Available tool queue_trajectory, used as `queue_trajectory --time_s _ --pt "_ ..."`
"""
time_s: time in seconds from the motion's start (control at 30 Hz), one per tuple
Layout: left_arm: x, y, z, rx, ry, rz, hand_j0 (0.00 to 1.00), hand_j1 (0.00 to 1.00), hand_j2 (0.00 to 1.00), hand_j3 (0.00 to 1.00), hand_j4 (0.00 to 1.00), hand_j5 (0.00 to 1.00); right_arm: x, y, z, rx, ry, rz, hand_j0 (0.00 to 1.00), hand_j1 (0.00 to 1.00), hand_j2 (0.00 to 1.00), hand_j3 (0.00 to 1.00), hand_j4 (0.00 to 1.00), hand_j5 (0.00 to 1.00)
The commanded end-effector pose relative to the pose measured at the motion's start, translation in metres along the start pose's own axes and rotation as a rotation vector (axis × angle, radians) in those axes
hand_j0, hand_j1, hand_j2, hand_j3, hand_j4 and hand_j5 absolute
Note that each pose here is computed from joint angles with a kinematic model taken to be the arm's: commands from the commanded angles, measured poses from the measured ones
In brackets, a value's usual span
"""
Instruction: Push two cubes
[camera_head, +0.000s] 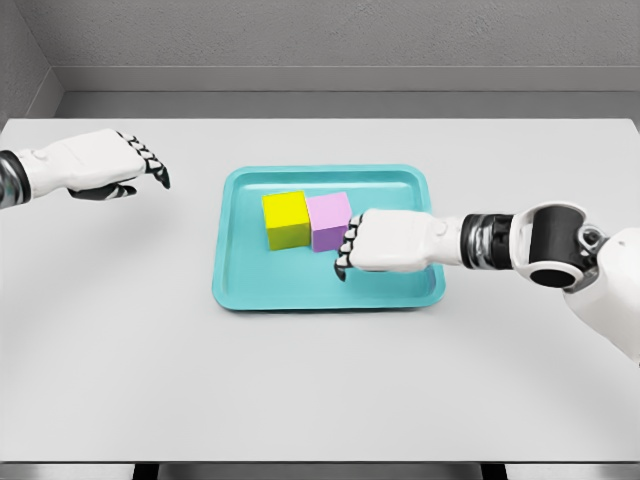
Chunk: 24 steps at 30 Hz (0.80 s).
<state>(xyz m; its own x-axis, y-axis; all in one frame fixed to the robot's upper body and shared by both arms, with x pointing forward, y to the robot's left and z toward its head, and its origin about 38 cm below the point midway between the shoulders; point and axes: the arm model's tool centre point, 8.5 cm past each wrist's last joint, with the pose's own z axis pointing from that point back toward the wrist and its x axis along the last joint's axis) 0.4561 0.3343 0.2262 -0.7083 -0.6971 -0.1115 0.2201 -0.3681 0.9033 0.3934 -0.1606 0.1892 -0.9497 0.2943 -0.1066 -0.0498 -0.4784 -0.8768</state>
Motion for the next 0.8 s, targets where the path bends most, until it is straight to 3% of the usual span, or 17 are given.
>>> queue_trajectory --time_s 0.0,0.2,0.77 --pt "-0.002 -0.002 0.000 0.002 0.007 0.014 0.62 0.62 0.62 0.62 0.62 0.62 0.001 0.007 -0.009 0.009 -0.012 -0.027 0.58 0.58 0.58 0.58 0.58 0.58" --pt "-0.002 -0.001 0.000 0.005 0.005 0.014 0.63 0.63 0.63 0.63 0.63 0.63 -0.003 0.016 -0.015 0.027 -0.010 -0.056 0.58 0.58 0.58 0.58 0.58 0.58" --pt "-0.008 0.002 0.007 0.013 0.021 0.015 0.63 0.63 0.63 0.63 0.63 0.63 -0.018 0.018 -0.036 0.023 0.004 -0.115 0.58 0.58 0.58 0.58 0.58 0.58"
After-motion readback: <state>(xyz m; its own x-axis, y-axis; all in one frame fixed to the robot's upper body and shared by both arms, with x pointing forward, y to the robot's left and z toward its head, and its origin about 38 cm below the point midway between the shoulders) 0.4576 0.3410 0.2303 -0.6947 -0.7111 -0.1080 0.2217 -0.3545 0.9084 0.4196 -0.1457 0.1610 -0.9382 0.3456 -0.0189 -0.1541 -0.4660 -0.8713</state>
